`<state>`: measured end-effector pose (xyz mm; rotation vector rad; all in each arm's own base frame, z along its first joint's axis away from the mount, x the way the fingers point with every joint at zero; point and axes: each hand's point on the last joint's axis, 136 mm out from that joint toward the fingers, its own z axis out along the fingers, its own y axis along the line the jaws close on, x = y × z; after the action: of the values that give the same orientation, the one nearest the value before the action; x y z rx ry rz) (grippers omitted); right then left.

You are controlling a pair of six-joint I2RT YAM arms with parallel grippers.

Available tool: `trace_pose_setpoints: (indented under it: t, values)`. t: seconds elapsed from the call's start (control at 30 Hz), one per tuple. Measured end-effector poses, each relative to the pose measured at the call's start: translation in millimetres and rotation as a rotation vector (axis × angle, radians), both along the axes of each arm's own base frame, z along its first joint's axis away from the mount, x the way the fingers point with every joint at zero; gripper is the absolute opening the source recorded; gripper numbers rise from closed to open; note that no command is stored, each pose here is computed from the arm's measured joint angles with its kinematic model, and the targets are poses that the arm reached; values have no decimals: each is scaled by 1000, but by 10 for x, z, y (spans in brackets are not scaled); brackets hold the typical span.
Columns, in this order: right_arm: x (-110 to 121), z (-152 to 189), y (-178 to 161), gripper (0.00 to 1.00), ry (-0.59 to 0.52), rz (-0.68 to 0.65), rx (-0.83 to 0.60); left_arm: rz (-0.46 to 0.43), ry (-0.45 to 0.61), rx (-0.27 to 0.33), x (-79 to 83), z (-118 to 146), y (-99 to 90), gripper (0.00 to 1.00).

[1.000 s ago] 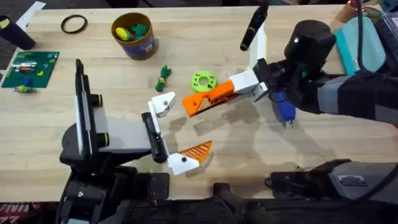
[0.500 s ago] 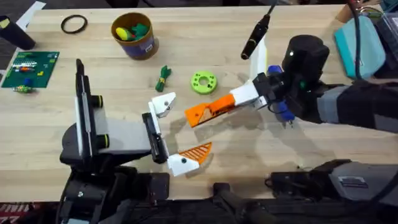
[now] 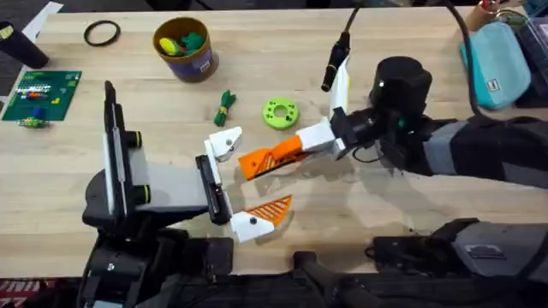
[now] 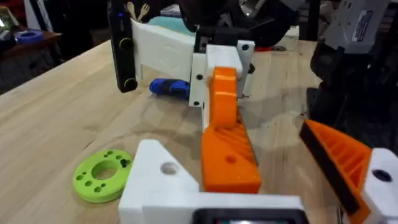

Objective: Pick up the gripper from the table and insert it into the empty holder that is missing its gripper. Then pick up a screw, insert it into the mounting hole, and use the screwdriver to tighten it. Finally, clean up the table by picking up the vegetable and placing it into the bucket.

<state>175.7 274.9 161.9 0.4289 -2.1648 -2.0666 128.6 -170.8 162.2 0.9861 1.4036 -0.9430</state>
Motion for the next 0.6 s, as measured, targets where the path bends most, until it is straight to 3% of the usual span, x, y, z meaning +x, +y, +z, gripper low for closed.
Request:
trace_pose_setpoints:
  t: [0.6]
  values:
    - [113,148,134,18,-32,-41,11,7,-6,3,12,-1,4,981]
